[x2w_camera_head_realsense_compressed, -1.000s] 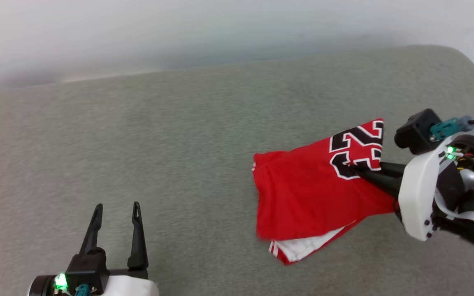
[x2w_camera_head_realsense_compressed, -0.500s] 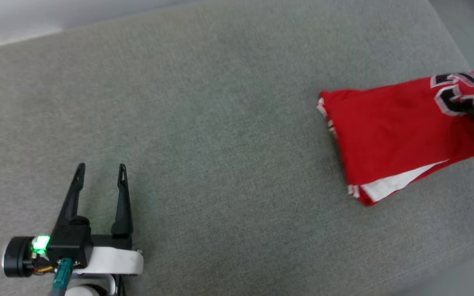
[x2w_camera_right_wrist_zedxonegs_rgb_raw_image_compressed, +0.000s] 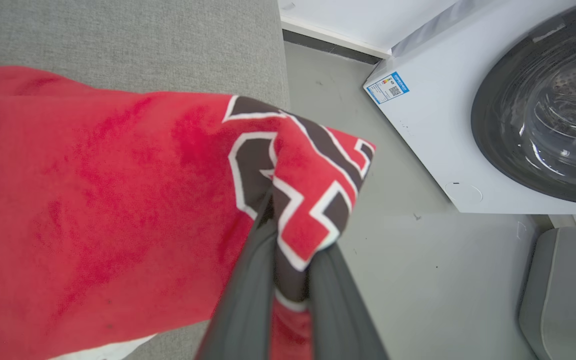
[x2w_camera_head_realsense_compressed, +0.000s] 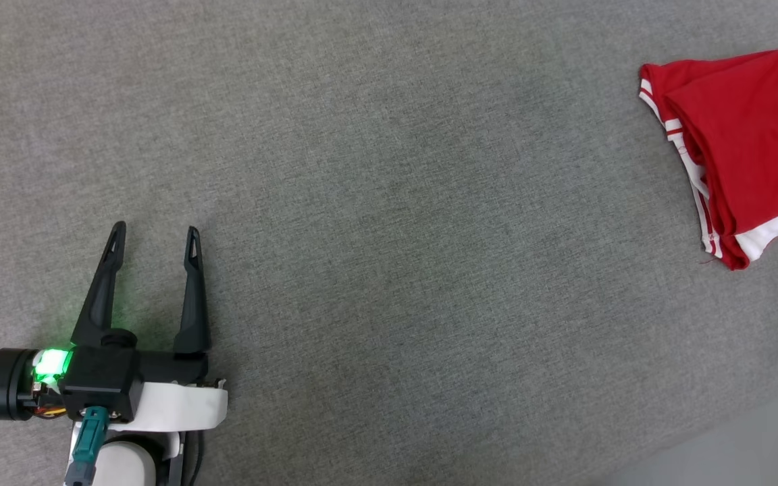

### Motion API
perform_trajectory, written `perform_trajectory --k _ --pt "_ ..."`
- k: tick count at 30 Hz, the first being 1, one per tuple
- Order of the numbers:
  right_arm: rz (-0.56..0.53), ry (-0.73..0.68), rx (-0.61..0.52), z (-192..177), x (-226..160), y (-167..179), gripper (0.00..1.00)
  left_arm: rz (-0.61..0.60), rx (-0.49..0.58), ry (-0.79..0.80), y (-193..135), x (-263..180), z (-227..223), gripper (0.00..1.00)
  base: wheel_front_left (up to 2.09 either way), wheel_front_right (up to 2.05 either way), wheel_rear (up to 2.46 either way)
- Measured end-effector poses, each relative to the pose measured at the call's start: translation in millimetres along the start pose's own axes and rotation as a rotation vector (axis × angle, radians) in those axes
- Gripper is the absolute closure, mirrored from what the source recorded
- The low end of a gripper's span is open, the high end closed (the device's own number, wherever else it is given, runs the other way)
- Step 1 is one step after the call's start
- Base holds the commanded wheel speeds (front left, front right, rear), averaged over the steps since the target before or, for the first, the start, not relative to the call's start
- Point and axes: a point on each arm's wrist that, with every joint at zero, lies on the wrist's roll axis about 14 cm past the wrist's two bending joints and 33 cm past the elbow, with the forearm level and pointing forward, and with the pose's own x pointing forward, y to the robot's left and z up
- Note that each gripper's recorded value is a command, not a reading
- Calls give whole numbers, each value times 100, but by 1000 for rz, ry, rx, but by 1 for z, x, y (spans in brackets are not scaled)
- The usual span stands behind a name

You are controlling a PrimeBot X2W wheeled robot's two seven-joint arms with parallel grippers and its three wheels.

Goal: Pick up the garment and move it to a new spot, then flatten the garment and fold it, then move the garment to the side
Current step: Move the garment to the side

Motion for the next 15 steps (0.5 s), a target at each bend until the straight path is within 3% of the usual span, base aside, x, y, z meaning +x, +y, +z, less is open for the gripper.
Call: perform_trajectory --k 1,2,3,8,12,15 --pt "0 9 3 -3 3 3 100 2 1 -2 0 1 0 0 0 0 0" --pt "8 29 36 -13 6 12 55 6 2 -12 -1 0 6 0 0 0 0" --pt "2 22 32 -12 5 11 0 10 0 -16 -1 0 8 0 0 0 0" --pt "-63 -147 27 25 -11 -14 0 34 -7 -41 -2 -10 26 0 0 0 0" --pt "-109 -430 27 87 -37 -30 0 73 -8 -65 1 -22 44 0 0 0 0" --pt "-101 -628 29 125 -57 -19 0 101 -2 -75 6 -34 55 0 0 0 0"
